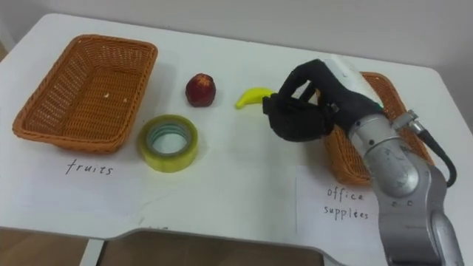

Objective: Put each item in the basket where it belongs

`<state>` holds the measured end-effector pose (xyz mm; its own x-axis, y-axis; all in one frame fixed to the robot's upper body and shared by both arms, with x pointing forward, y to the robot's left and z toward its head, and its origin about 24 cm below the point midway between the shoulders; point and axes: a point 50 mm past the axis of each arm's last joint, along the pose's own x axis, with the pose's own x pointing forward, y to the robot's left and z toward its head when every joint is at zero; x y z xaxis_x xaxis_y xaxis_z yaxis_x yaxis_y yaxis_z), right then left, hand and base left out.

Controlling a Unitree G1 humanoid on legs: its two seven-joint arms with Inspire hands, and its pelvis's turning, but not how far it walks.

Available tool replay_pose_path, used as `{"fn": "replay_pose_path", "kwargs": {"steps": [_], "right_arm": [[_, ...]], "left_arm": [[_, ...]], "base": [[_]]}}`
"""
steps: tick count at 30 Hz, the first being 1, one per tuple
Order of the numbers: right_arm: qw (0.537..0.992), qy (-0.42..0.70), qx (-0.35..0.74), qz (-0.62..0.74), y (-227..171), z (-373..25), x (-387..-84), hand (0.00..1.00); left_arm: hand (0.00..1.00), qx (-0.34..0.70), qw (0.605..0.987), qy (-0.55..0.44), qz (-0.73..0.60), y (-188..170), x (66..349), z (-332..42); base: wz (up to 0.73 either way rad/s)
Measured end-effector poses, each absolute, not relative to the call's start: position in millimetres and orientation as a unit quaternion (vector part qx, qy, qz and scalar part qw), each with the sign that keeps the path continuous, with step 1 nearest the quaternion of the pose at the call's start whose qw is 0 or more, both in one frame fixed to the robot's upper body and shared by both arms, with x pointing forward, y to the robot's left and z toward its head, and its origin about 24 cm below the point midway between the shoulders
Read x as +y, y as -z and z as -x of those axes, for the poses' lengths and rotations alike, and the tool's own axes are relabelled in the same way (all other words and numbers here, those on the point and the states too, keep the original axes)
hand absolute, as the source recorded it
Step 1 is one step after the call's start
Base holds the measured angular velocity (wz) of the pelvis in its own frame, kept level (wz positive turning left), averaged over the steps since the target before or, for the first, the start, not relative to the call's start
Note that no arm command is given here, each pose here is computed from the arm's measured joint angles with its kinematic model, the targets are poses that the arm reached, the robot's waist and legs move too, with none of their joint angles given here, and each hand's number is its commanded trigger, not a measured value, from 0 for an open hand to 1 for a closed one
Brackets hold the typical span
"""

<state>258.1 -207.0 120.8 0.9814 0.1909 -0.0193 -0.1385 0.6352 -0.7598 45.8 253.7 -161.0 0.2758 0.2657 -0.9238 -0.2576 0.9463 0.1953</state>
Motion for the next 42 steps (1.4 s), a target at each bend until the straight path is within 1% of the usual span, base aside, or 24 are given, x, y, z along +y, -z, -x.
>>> {"fn": "replay_pose_path", "kwargs": {"steps": [5, 14, 18, 22, 29, 36, 42], "right_arm": [[0.909, -0.062, -0.061, 0.407, -129.9, -259.9, -210.9, 1.0], [0.914, 0.019, -0.084, 0.397, -139.6, -258.7, -233.1, 1.0], [0.921, 0.06, -0.071, 0.378, -132.1, -260.4, -248.9, 1.0], [0.922, 0.081, -0.067, 0.373, -129.1, -261.4, -254.2, 1.0], [0.926, 0.1, -0.058, 0.359, -123.2, -263.1, -259.3, 1.0], [0.933, 0.11, -0.012, 0.343, -107.6, -267.9, -278.8, 1.0], [0.93, 0.119, 0.005, 0.347, -100.2, -267.7, -285.8, 1.0]], "left_arm": [[0.0, 0.58, 0.797, -0.17, 0.0, 160.9, 255.1, -42.0], [0.0, 0.584, 0.793, -0.175, 0.002, 160.9, 257.1, -35.0], [0.0, 0.583, 0.794, -0.174, 0.002, 160.7, 256.9, -35.8], [0.0, 0.586, 0.791, -0.177, 0.0, 161.2, 256.0, -32.8], [0.0, 0.589, 0.787, -0.182, -0.005, 161.2, 257.0, -29.2], [0.0, 0.585, 0.788, -0.189, -0.009, 160.2, 259.2, -30.4], [0.0, 0.578, 0.794, -0.185, -0.01, 159.6, 257.7, -34.7]], "base": [[0.01], [0.0], [-0.01], [-0.04], [0.0], [0.04], [0.03]]}}
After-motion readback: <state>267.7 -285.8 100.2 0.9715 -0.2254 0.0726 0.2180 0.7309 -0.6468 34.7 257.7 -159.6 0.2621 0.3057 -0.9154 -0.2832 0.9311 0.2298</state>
